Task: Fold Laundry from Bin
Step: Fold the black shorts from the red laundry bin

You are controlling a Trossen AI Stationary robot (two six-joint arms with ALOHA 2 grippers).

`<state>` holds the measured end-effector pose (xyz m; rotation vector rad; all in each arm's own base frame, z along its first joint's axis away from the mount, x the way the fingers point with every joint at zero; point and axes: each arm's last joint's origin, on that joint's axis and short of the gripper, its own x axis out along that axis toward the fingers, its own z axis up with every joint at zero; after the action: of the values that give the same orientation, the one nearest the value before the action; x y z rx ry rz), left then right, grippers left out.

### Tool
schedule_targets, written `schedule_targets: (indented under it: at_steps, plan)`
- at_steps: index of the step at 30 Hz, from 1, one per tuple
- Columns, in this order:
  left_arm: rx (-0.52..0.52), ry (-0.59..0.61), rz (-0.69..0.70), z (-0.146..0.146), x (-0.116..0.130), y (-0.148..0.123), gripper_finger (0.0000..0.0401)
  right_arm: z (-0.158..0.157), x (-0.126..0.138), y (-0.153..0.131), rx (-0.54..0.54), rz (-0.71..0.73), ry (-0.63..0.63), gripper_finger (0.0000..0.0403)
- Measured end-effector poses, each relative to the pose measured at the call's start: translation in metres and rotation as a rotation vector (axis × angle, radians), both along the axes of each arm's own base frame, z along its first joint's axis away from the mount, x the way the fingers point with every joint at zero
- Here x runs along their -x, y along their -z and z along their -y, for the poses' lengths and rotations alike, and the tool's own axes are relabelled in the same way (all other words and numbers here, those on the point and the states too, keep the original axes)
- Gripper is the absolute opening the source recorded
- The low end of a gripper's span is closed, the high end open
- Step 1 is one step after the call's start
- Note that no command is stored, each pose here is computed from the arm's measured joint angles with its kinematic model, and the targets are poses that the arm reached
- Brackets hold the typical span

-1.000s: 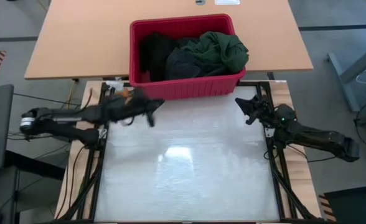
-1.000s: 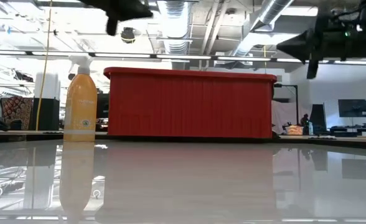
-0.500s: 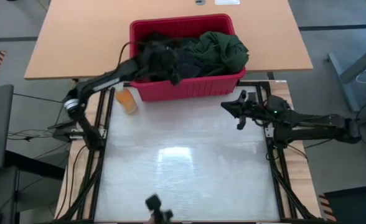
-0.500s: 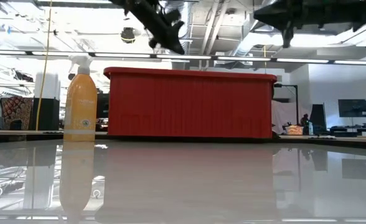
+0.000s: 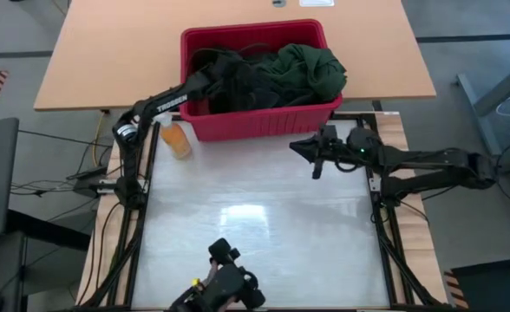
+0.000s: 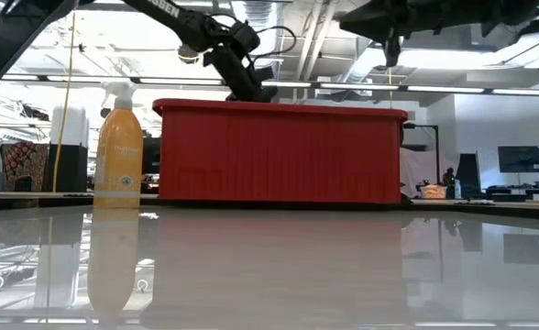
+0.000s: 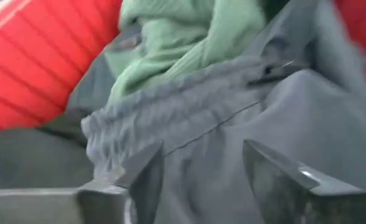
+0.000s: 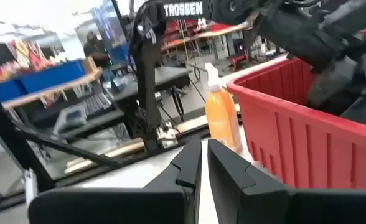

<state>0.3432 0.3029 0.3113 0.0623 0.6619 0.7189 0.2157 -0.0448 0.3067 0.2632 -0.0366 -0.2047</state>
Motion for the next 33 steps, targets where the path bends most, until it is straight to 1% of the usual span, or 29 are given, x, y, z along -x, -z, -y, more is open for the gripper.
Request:
schedule_targets:
  at_steps: [2,4,7,10,11,14,19,24,26,27,29,32,33]
  plan:
    - [-0.009,0.001,-0.010,-0.001,-0.001,0.002,0.0243,0.004,-0.004,-0.003,0.000,-0.051,0.011,0.0056]
    - [-0.035,-0.002,0.020,-0.003,-0.002,-0.002,0.0253,0.009,-0.004,-0.009,-0.009,-0.092,0.035,0.0056]
    - [-0.087,-0.011,0.083,-0.007,-0.002,-0.010,0.0255,0.017,-0.002,-0.017,-0.019,-0.125,0.071,0.0056]
    - [-0.101,-0.022,0.099,-0.013,0.000,-0.014,0.0250,0.024,0.001,-0.020,-0.021,-0.126,0.102,0.0056]
    - [-0.091,-0.024,0.097,-0.013,0.000,-0.012,0.0248,0.025,0.001,-0.020,-0.022,-0.127,0.104,0.0056]
    - [0.049,-0.052,0.039,-0.015,0.007,0.005,0.0245,0.029,0.003,-0.018,-0.032,-0.148,0.096,0.0056]
    - [0.096,-0.057,0.001,-0.021,0.002,0.026,0.0245,0.031,0.002,-0.014,-0.044,-0.177,0.084,0.0056]
    - [0.180,-0.065,-0.043,-0.027,-0.007,0.060,0.0241,0.033,0.003,-0.014,-0.043,-0.175,0.091,0.0056]
    - [0.185,-0.082,-0.051,-0.026,-0.010,0.065,0.0220,0.033,0.003,-0.014,-0.045,-0.179,0.091,0.0056]
    - [0.180,-0.088,-0.057,-0.025,-0.011,0.065,0.0200,0.033,0.003,-0.014,-0.045,-0.182,0.090,0.0056]
    - [0.166,-0.100,-0.076,-0.022,-0.013,0.065,0.0143,0.032,0.003,-0.014,-0.044,-0.179,0.086,0.0056]
    - [0.153,-0.091,-0.091,-0.020,-0.013,0.063,0.0036,0.031,0.003,-0.014,-0.045,-0.182,0.082,0.0056]
    - [0.147,-0.090,-0.086,-0.019,-0.012,0.059,0.0020,0.031,0.003,-0.014,-0.045,-0.184,0.082,0.0056]
